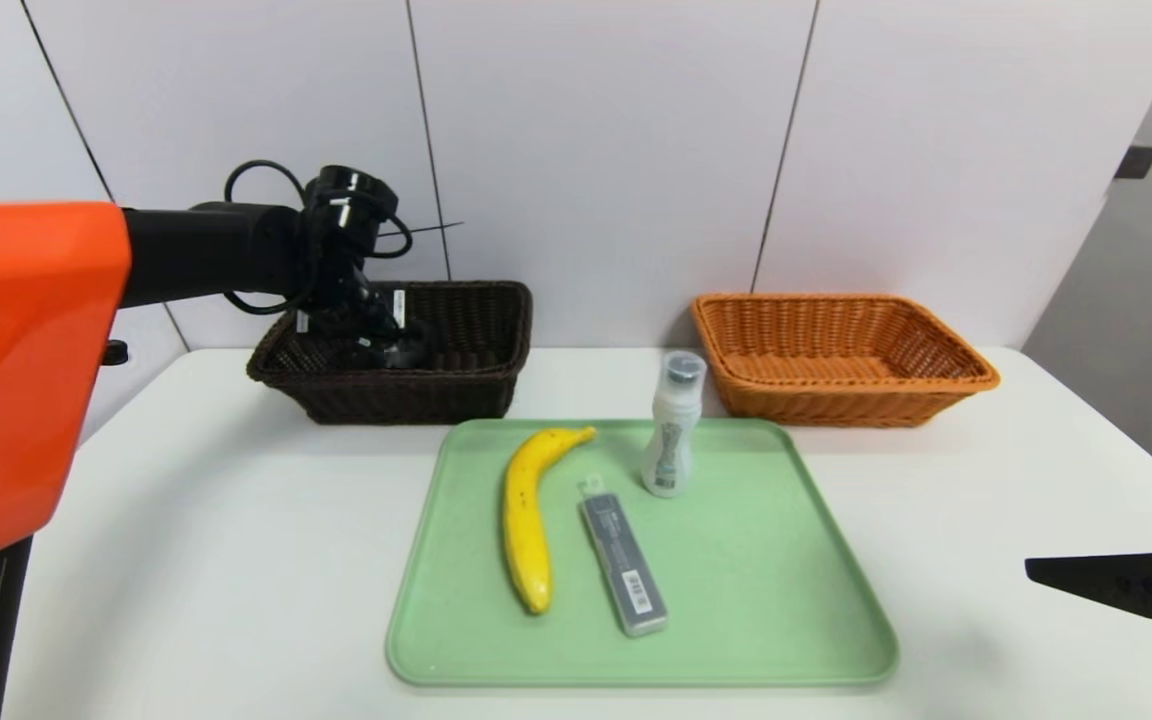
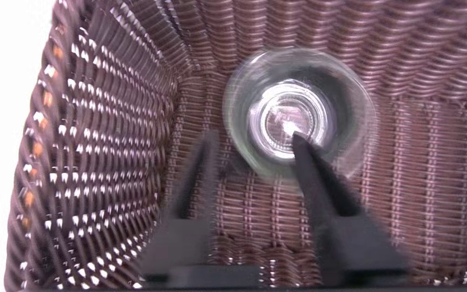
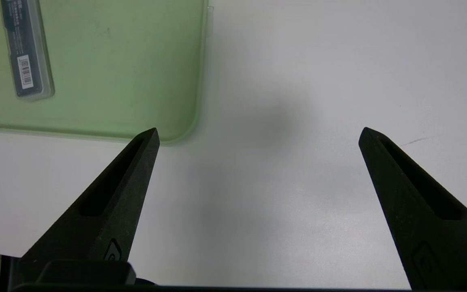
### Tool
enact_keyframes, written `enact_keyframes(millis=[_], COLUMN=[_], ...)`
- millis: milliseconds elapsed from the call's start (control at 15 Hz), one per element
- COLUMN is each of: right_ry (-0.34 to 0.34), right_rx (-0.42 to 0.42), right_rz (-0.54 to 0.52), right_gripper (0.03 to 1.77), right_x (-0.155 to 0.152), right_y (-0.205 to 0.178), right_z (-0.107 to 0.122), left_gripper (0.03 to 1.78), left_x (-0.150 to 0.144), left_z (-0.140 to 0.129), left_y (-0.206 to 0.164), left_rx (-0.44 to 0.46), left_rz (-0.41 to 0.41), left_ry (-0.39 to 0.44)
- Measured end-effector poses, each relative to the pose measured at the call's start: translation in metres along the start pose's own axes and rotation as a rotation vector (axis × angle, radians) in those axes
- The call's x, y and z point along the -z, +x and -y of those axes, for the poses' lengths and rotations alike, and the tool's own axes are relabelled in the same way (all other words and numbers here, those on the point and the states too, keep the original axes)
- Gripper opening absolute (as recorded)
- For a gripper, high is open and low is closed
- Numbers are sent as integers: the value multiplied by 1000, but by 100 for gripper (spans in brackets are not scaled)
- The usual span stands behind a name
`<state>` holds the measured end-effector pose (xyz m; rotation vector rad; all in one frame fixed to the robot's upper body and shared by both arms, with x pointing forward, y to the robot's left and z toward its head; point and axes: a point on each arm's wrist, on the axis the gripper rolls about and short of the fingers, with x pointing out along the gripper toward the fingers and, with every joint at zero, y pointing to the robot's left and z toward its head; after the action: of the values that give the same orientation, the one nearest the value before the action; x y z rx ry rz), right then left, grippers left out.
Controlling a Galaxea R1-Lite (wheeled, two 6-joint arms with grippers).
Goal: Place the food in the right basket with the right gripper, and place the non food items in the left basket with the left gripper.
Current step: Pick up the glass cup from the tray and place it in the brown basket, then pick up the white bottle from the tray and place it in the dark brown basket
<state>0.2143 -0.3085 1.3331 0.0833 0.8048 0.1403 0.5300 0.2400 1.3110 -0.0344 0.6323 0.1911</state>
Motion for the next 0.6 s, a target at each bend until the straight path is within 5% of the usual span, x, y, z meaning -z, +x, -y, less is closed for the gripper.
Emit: enact_keyframes(millis=[267, 600], right_ry=[2, 4], right_rx=[1, 1], right_rz=[-2, -6], right_gripper=[170, 170], right_x=[0, 2], right_y=[0, 1], right_z=[0, 0], left_gripper=[114, 141], left_x=[-2, -29], left_z=[-1, -10], left_y=[-4, -63], left_rx=[1, 39], left_rz=[5, 118], left_ry=[-4, -35])
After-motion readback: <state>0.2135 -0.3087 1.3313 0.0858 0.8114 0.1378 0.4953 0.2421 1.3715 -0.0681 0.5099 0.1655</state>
